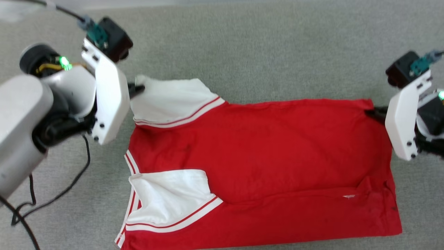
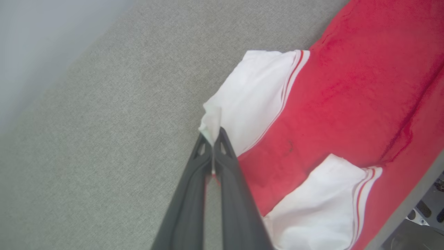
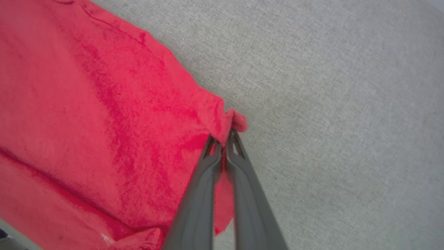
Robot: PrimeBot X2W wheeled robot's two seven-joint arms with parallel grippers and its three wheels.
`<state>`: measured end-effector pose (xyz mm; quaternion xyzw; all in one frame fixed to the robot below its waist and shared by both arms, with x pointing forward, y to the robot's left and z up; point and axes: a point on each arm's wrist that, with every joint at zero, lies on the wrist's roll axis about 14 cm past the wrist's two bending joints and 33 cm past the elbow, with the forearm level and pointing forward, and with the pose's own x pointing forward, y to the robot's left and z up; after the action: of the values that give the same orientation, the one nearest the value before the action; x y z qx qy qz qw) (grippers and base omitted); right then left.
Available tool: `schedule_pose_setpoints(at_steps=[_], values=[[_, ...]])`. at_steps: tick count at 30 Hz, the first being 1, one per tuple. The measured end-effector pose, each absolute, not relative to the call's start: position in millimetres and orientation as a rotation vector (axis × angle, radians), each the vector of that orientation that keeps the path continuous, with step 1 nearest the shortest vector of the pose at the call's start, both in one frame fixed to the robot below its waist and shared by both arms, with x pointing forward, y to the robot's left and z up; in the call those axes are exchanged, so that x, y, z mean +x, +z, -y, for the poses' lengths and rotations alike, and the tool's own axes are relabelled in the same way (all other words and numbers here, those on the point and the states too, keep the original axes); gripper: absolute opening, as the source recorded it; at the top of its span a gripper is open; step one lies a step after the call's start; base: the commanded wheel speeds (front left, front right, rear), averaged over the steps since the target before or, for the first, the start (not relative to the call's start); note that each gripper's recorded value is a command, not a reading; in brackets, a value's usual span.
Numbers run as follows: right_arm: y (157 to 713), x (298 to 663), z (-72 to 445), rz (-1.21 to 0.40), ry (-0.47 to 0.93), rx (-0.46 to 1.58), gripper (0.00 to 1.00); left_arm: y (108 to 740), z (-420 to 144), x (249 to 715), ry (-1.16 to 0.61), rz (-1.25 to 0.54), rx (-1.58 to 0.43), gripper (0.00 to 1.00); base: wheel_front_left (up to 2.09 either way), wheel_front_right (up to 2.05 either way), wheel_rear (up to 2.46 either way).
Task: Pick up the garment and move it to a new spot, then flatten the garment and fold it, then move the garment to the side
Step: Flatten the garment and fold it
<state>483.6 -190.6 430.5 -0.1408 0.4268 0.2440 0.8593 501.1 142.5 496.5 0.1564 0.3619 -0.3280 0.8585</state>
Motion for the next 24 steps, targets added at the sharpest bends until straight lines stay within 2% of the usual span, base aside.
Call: schedule_pose_setpoints(at_steps=[14, 24], values=[[442, 410, 194, -0.810, 0.552, -0.227, 0.00, 487, -155, 394, -0.691, -0.822, 0.271, 0.00, 0.00, 0.00, 0.00], [412, 362, 202, -0.894, 0.556, -0.177, 0.00, 433, -161, 328, -0.694, -1.000, 0.191, 0.00, 0.00, 0.00, 0.00]])
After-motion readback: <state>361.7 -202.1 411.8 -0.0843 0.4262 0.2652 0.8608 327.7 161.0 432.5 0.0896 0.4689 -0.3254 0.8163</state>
